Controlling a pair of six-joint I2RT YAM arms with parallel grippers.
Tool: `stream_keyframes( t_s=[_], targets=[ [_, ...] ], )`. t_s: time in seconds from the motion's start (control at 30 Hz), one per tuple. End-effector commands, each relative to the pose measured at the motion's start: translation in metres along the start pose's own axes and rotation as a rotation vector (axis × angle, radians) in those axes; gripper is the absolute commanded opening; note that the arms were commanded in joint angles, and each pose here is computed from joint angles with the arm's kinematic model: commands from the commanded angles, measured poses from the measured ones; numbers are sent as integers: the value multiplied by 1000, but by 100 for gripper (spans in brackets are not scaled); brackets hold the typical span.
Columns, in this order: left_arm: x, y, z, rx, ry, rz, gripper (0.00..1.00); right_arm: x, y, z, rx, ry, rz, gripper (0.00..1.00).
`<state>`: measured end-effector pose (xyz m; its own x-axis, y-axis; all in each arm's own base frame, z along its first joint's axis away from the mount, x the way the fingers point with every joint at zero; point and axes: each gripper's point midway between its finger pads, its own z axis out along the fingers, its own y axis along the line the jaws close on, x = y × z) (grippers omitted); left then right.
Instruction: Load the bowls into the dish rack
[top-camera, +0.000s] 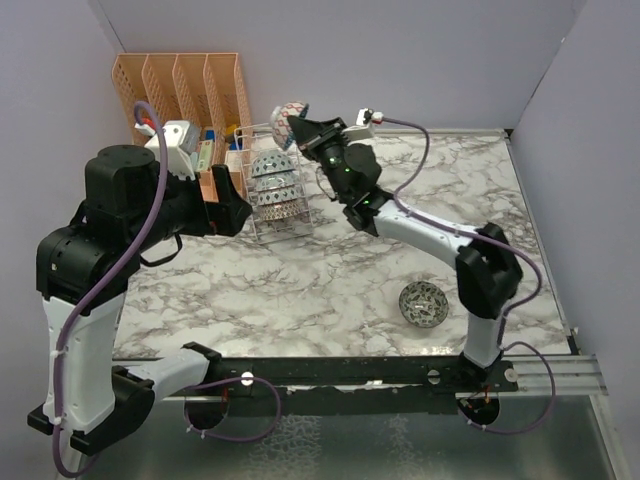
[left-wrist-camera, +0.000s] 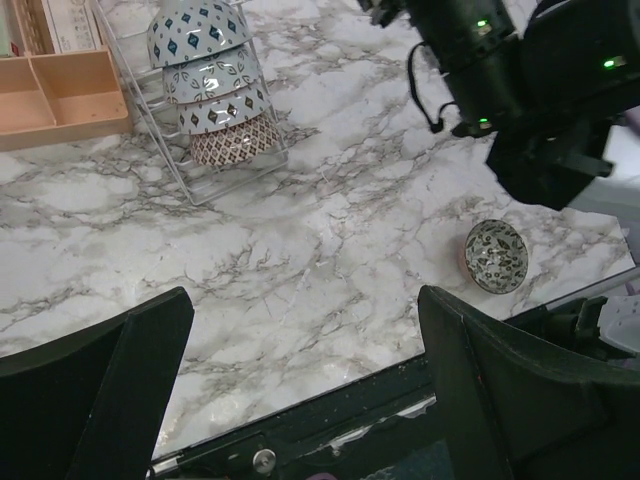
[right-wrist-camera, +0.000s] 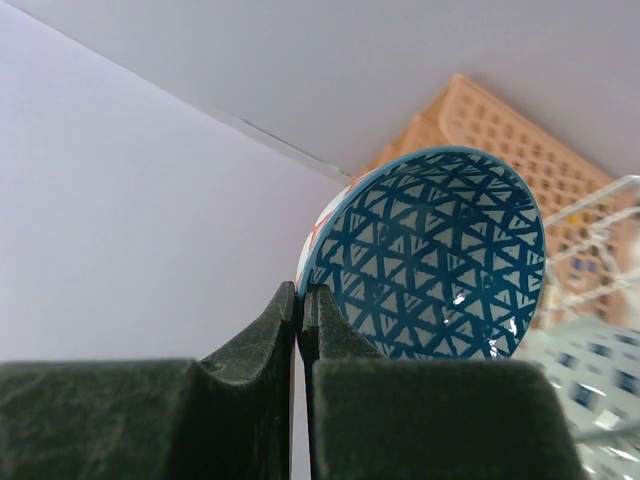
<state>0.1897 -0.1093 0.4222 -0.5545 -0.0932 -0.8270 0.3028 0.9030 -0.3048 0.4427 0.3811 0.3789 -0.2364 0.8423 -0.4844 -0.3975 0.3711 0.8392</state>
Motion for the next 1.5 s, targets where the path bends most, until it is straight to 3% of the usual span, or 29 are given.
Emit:
stream_keyframes(
  t_s=[0.0,0.47,1.07,1.47],
  targets=[
    [1,-2,-18,13,-18,25,98,-29,68,21,-239,-282,258,1],
    [8,4,-31,1,-11,96,98,58,3,54,-135,-323,531,1],
    [13,6,-27,2,9,139,99,105,-49,50,-7,-278,659,1],
    [12,6,-25,-3,11,136,99,107,-64,41,81,-288,697,1]
  ],
)
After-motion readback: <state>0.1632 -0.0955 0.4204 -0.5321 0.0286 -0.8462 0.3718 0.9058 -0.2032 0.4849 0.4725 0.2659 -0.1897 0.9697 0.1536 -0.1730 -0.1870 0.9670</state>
